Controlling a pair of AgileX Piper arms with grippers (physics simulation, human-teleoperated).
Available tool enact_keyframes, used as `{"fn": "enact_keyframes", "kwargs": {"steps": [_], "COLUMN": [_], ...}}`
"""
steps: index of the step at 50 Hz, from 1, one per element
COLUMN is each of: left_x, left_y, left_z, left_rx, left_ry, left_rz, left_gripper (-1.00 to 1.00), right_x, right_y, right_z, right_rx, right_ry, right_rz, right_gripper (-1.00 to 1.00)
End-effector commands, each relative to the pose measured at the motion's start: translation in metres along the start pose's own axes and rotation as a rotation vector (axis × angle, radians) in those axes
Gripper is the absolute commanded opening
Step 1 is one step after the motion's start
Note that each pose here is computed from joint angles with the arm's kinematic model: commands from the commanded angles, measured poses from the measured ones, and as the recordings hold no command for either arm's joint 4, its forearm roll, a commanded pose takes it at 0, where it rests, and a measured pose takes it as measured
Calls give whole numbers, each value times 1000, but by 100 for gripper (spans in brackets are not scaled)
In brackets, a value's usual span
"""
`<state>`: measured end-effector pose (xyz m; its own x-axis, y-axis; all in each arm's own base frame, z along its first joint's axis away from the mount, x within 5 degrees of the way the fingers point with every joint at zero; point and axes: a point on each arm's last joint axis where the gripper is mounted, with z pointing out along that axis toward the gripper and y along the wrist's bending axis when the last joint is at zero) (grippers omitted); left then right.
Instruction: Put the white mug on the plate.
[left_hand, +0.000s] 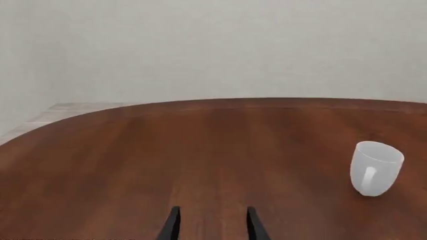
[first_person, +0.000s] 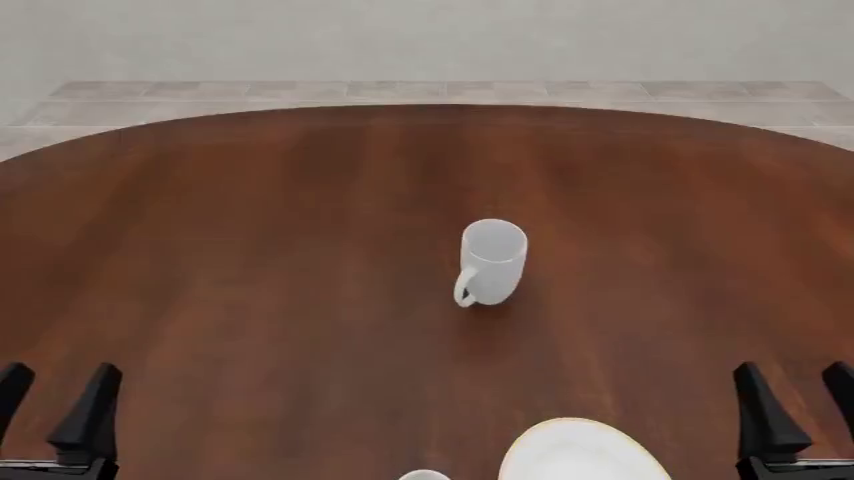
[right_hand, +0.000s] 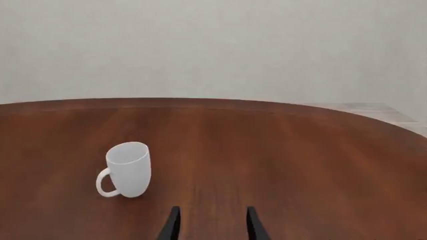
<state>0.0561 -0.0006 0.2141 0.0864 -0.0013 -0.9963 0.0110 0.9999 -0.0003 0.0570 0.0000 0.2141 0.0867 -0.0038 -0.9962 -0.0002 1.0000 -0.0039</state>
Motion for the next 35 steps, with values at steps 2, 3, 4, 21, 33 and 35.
{"fn": "enact_keyframes", "kwargs": {"steps": [2,3,4,21,33,35], "left_x": [-1,1,1,0,4,-9], "left_y": [1,1,1,1,-1,-2], "left_z": [0,0,0,0,9,10], "left_rx": [-11,-11,-11,-12,13,34], "left_ry": [1,2,2,1,58,43], "left_rz": [1,2,1,2,-17,-40], "left_gripper": [100,100,100,100,100,100], "right_x": [0,0,0,0,0,0], "right_y": [0,0,0,0,0,0], "right_z": [-1,-1,-1,-1,0,0], "right_rx": [0,0,0,0,0,0], "right_ry": [1,1,1,1,1,1], "right_rz": [3,3,3,3,3,3], "right_gripper": [100,100,100,100,100,100]}}
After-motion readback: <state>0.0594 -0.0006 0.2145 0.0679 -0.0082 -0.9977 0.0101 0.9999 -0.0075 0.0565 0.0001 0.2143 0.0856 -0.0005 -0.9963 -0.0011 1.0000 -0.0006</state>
